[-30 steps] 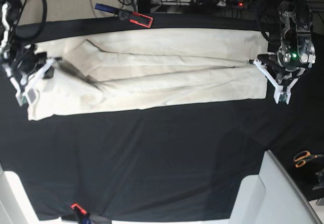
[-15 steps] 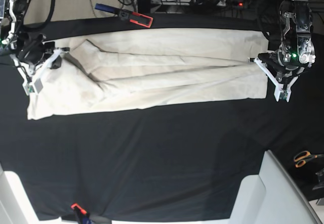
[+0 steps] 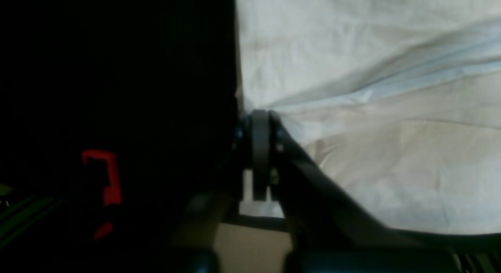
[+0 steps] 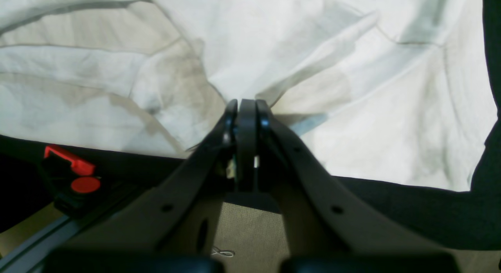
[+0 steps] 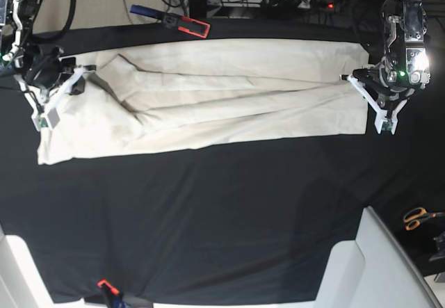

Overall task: Fold the T-shirt properly
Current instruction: 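Hold the folded strip ends with both grippers and smooth it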

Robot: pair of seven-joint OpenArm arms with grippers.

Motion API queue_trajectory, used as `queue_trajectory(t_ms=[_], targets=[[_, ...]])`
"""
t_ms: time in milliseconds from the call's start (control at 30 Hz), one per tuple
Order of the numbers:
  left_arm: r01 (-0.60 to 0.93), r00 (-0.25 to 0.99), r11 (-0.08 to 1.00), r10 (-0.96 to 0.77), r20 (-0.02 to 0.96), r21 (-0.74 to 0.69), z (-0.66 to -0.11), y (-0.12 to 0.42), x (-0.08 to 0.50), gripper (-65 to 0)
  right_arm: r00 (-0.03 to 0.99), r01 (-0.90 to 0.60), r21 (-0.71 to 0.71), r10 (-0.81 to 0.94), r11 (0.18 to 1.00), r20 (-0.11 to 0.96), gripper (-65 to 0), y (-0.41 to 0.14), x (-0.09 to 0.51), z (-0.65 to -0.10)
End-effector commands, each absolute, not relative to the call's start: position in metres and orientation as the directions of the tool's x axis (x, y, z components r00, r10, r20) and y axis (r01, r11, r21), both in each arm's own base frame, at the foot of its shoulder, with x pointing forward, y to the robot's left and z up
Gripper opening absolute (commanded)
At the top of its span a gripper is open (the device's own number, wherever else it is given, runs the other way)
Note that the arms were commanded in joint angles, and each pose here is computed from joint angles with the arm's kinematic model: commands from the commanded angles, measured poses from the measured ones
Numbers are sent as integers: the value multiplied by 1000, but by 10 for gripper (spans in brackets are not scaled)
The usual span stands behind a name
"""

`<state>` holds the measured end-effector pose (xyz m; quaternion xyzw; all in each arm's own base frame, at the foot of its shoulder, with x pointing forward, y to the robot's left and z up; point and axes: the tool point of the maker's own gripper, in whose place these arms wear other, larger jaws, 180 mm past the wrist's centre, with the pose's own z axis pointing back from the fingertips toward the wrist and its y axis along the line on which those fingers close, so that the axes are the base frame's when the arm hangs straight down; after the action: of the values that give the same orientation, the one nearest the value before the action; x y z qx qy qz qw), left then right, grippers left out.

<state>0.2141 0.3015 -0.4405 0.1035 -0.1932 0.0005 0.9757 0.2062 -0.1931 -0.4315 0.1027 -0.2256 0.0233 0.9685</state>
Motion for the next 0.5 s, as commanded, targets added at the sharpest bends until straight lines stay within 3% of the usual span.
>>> queue_trajectory(t_ms=[0, 467], targets=[[-45, 914, 973, -53, 403, 228, -431, 309, 221, -650, 882, -100, 183, 2, 978, 472, -650, -196, 213, -424], [11, 920, 975, -96, 380, 222, -438, 295, 220, -650, 888, -87, 206, -18, 975, 460, -648, -188, 207, -428]])
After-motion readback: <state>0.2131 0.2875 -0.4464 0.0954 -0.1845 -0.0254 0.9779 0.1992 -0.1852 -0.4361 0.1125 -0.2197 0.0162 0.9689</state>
